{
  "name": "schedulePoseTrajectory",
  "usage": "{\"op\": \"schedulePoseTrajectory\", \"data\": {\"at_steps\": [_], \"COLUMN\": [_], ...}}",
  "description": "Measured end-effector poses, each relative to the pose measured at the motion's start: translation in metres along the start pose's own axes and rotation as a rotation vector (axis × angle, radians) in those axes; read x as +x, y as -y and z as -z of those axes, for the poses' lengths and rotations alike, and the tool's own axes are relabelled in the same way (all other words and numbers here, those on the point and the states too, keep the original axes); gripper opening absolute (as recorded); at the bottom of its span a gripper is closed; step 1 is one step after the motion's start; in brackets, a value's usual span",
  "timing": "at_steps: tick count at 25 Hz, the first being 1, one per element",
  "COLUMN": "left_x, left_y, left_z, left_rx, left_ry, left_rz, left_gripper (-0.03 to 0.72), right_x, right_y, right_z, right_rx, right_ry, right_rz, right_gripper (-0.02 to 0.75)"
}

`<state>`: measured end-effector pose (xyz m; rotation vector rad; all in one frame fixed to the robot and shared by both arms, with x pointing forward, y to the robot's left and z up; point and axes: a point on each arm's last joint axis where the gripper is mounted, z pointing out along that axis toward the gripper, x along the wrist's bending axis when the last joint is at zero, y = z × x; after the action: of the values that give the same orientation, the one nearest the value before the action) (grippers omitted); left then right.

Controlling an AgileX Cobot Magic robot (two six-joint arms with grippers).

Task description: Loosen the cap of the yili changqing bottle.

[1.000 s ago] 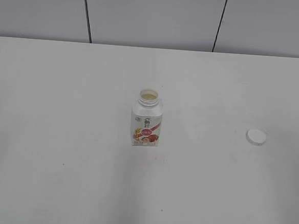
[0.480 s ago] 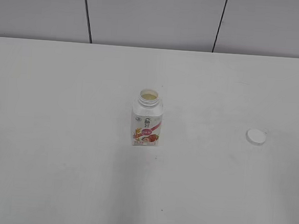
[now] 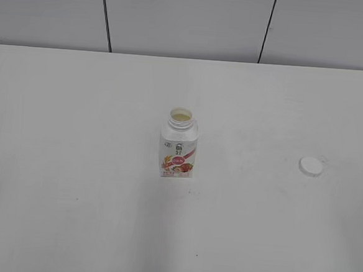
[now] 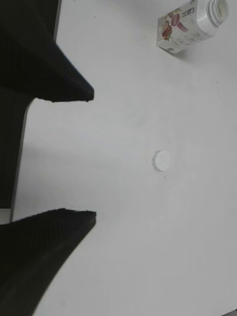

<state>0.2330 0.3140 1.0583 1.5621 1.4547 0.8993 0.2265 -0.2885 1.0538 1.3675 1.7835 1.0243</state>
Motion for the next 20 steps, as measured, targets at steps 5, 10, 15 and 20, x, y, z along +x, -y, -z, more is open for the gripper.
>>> {"op": "schedulePoseTrajectory", "data": {"at_steps": [5, 10, 15, 20], "left_x": [-0.0025, -0.0028, -0.0030, -0.0047], "left_y": [0.0004, 0.0006, 0.0006, 0.0012], "left_z": [0.0000, -0.0002, 0.0000, 0.0009], "left_rx": [0.004, 0.005, 0.005, 0.002], "left_ry": [0.028, 0.030, 0.020, -0.068], "left_rz": [0.016, 0.017, 0.024, 0.074], "left_gripper": [0.583, 0.583, 0.583, 0.583], "right_x": [-0.0041, -0.0045, -0.0051, -0.0051], "right_y": [0.0003, 0.0001, 0.0000, 0.0000], "right_z": [-0.0012, -0.0012, -0.0012, -0.0012], "right_rx": [-0.003, -0.005, -0.006, -0.006], "right_ry": [0.044, 0.049, 0.055, 0.055], "right_rz": [-0.022, -0.030, -0.027, -0.028], "right_gripper": [0.535, 0.535, 0.535, 0.535]}}
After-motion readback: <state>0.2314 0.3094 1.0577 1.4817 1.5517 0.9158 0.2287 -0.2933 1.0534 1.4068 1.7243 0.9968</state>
